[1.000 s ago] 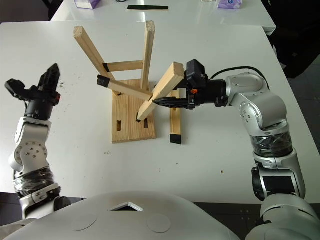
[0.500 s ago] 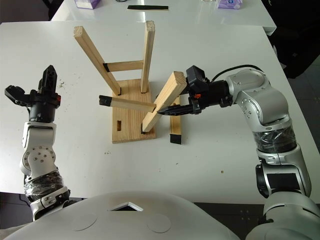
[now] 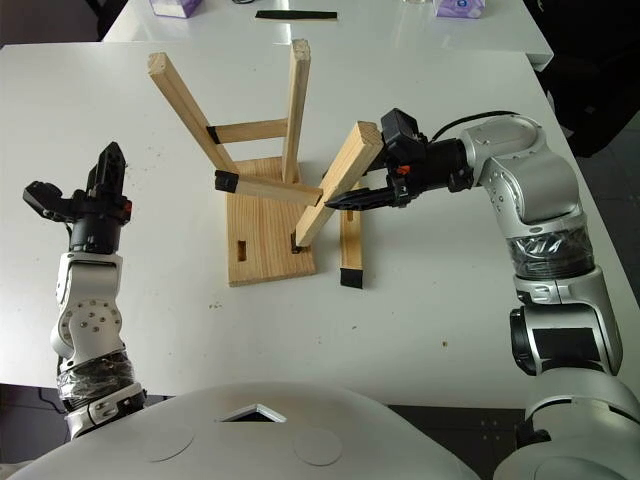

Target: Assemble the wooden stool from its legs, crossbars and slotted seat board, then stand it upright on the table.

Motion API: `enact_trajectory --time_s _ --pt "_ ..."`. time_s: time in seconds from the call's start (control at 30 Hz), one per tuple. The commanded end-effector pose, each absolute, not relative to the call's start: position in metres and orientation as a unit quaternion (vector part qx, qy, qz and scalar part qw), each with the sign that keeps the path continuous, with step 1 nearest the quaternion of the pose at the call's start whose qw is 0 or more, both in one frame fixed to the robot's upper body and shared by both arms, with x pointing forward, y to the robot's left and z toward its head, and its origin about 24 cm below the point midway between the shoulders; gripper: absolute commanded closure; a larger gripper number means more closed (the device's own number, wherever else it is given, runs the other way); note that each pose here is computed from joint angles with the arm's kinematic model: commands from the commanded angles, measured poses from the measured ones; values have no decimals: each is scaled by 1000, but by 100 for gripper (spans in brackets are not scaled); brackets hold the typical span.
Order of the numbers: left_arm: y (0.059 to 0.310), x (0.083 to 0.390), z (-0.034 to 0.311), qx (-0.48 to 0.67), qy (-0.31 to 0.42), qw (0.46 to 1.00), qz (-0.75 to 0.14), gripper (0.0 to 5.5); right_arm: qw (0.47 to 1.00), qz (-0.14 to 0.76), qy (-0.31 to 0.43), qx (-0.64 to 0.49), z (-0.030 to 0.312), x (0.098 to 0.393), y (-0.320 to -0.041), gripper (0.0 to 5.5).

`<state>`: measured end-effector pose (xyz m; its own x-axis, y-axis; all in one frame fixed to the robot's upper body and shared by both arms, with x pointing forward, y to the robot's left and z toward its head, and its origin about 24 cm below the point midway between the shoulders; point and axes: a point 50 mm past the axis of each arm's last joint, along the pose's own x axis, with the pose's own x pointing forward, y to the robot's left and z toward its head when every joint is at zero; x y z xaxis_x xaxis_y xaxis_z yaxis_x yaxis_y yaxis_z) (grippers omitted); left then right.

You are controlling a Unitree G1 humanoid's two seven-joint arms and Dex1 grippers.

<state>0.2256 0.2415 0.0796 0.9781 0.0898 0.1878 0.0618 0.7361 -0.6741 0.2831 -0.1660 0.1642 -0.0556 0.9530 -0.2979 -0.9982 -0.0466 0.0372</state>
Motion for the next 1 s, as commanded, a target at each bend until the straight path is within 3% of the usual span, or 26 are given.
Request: enact_trajectory --time_s 0.03,0.2,0.4,0.6,0.8,1.0 --pt "239 226 77 -359 -101 928 7 246 678 716 117 -116 162 286 -161 347" --pt "237 226 76 -354 -99 930 3 246 666 719 128 -152 151 284 -155 347" --pt "228 226 73 -349 -94 932 -8 246 651 715 170 -189 116 271 -146 347" --pt "219 227 69 -344 -91 935 -12 246 651 714 194 -173 112 269 -131 347" --pt "214 221 63 -339 -87 937 -11 246 663 707 196 -150 135 274 -121 347" --pt "208 224 57 -337 -82 938 -12 246 673 676 247 -169 101 269 -129 347"
